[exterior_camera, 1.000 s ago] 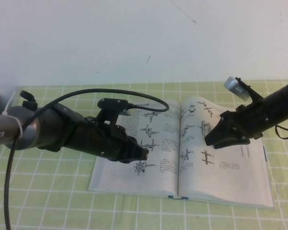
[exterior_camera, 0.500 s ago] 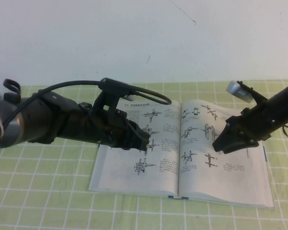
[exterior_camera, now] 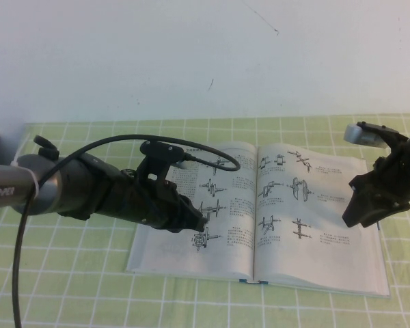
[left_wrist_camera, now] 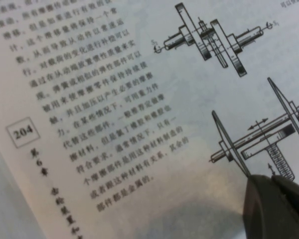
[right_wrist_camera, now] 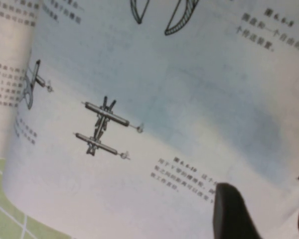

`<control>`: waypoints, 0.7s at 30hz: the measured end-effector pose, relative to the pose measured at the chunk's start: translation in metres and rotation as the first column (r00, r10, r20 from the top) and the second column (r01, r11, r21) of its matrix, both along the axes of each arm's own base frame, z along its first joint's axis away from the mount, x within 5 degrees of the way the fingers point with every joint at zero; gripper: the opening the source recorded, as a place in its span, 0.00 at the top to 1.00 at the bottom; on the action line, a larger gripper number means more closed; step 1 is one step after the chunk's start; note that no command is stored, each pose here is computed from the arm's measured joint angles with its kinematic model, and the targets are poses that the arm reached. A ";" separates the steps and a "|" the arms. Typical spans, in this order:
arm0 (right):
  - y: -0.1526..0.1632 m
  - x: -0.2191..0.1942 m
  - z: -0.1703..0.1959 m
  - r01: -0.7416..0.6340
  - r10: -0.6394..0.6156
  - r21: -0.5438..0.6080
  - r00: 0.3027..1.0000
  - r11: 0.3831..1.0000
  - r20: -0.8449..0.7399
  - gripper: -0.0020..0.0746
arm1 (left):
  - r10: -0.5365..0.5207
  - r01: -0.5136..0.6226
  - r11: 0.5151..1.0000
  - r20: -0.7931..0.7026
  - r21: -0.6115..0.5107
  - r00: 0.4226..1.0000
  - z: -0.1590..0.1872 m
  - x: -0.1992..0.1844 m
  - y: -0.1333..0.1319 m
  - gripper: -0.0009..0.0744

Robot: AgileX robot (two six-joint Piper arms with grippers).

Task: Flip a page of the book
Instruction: Open the closed book

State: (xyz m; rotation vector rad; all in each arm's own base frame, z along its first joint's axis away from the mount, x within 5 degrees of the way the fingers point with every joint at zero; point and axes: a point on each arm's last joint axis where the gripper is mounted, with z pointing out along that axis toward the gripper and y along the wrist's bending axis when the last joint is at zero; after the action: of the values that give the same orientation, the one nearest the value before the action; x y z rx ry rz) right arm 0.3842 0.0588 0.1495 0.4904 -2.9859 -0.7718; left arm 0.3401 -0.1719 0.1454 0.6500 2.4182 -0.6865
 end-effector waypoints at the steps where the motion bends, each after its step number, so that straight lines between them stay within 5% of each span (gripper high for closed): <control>1: 0.000 0.000 0.000 0.002 -0.002 -0.002 1.000 1.000 0.001 0.59 | 0.000 0.000 1.000 -0.002 0.001 1.000 -0.001 0.000 0.000 0.99; 21: 0.003 0.007 -0.017 0.077 -0.075 0.062 0.996 0.995 -0.037 0.59 | 0.080 -0.081 0.997 -0.063 -0.010 0.995 -0.003 0.001 0.001 0.99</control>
State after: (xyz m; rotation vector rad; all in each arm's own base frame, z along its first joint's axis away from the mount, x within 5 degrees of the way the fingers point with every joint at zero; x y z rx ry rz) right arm 0.3907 0.0616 0.1325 0.3628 -2.9713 -0.8734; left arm 0.3411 -0.1704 0.1420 0.5297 2.4804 -0.6976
